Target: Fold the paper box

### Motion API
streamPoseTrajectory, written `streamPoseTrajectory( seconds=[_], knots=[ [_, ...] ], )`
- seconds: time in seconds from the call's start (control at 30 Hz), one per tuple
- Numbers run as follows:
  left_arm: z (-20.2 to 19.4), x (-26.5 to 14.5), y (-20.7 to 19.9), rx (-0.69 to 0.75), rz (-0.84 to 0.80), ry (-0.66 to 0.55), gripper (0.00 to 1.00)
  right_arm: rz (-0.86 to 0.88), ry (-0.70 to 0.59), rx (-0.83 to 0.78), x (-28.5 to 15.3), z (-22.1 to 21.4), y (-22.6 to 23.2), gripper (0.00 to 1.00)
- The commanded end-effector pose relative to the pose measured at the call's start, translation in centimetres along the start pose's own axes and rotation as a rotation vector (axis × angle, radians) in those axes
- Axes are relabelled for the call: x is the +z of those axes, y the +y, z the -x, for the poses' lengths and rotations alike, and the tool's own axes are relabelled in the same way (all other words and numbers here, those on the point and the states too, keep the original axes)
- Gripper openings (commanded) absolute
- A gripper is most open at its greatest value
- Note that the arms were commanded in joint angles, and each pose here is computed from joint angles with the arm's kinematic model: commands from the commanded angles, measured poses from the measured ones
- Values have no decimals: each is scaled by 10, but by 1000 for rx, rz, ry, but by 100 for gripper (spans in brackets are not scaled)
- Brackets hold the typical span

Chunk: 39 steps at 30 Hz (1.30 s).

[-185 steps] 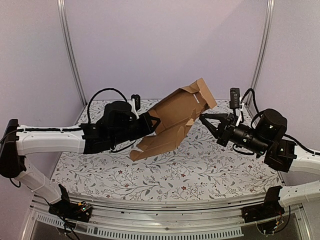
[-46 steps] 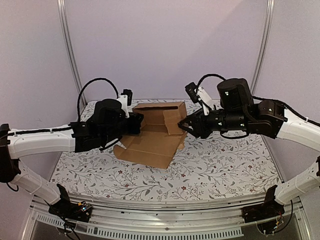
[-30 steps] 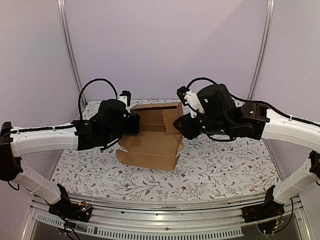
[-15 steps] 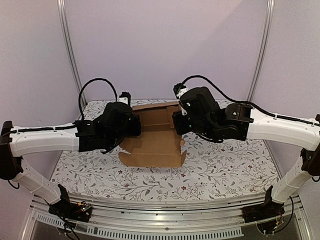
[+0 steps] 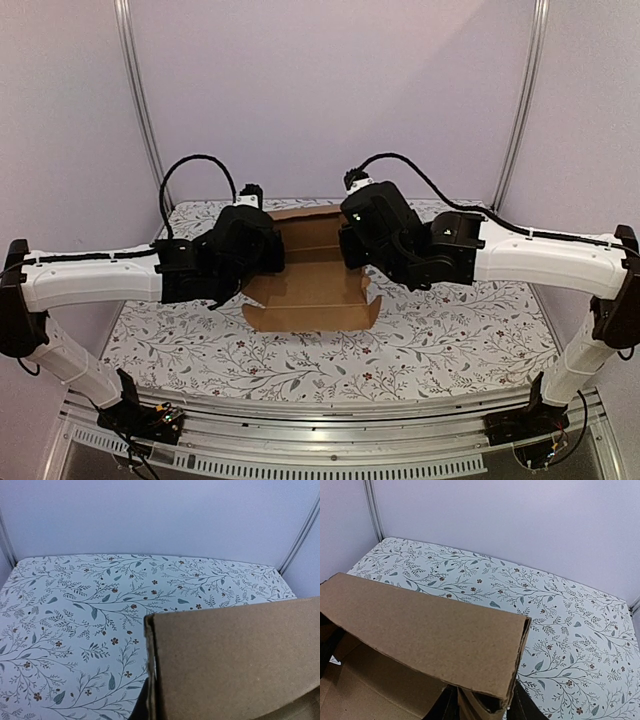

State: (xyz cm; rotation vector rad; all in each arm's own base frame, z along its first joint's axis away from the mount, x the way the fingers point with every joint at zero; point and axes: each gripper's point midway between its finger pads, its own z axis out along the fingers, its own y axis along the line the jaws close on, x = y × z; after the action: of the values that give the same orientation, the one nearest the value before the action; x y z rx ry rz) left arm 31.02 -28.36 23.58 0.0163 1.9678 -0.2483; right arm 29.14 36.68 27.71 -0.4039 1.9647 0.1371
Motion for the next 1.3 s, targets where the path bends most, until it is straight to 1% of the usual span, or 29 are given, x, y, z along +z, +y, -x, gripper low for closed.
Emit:
streamPoseTrajectory(
  seconds=[0.0, 0.23, 0.37, 0.53, 0.83, 1.0, 1.07, 1.17, 1.2, 1.27],
  knots=[
    [3, -16, -39, -25, -139, 13, 0, 4, -33, 44, 7, 5, 16, 32],
    [3, -19, -40, -29, -141, 14, 0, -30, -44, 42, 16, 5, 19, 27],
    [1, -19, -41, -30, -142, 17, 0, -27, -44, 48, 20, 6, 24, 21],
    [2, -19, -42, -30, -146, 17, 0, -18, -41, 45, 22, 5, 28, 0],
    [2, -19, -44, -28, -145, 17, 0, -15, -46, 54, 20, 6, 31, 0],
    [1, -17, -50, -26, -157, 29, 1, -40, -49, 55, 21, 6, 28, 0],
    [0, -15, -52, -25, -158, 35, 6, -54, -54, 55, 21, 9, 26, 0],
    [-2, -14, -53, -24, -151, 44, 10, -70, -56, 45, 22, 13, 26, 0],
    [-2, -13, -53, -25, -147, 44, 13, -71, -55, 41, 23, 12, 27, 0],
    [-3, -12, -53, -25, -140, 45, 15, -75, -58, 40, 23, 14, 26, 0]
  ],
)
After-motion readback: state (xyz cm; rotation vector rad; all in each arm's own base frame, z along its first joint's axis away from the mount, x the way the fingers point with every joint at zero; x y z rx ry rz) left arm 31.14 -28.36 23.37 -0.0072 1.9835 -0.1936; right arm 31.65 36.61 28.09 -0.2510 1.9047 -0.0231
